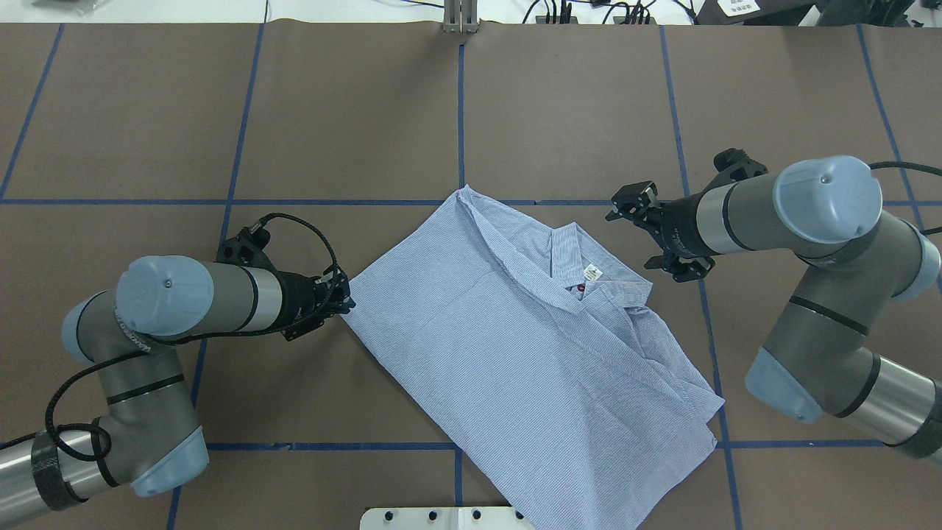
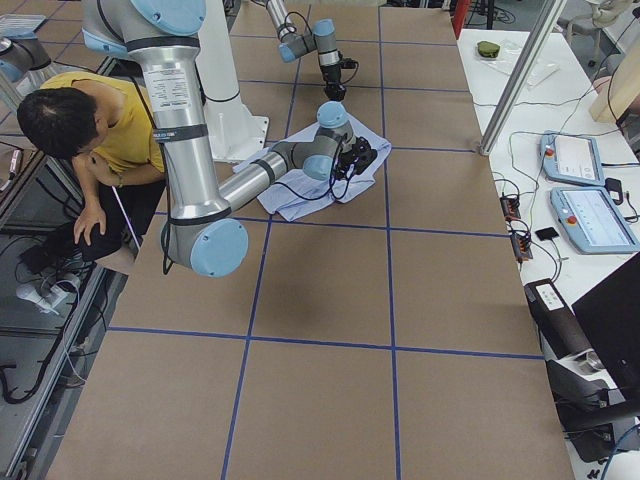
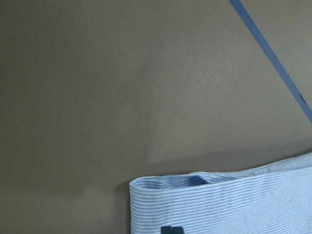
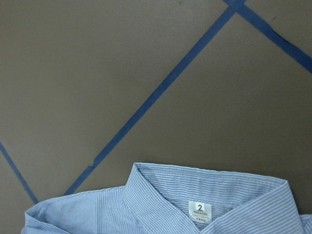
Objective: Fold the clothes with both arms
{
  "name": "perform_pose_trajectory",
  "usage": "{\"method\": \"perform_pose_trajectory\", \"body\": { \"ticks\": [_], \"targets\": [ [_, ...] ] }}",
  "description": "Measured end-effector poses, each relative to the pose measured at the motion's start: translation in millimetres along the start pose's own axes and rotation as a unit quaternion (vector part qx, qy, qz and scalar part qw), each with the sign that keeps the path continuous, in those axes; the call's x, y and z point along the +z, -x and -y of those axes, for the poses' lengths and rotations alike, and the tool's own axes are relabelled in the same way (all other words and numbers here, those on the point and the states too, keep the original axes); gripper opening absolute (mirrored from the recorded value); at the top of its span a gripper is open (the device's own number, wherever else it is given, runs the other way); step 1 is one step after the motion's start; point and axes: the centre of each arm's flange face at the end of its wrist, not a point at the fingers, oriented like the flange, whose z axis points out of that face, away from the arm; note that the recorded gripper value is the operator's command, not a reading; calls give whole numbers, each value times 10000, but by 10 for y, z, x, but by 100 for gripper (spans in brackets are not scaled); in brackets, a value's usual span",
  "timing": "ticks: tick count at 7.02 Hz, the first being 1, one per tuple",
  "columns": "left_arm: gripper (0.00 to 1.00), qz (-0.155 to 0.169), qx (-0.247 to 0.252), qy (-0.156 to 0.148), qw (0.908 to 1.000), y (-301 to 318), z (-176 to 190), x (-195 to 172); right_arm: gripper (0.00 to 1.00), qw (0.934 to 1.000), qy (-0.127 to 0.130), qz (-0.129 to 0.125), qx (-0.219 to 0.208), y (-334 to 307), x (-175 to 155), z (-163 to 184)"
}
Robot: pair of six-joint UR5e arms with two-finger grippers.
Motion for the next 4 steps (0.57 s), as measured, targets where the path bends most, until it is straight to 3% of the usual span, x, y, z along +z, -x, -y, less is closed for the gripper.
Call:
{"method": "perform_pose_trajectory", "body": {
  "ticks": [4],
  "targets": [
    [56, 423, -72, -181, 9989, -50, -60, 84, 100, 10000, -7, -33, 7, -4, 14, -4]
  ]
}}
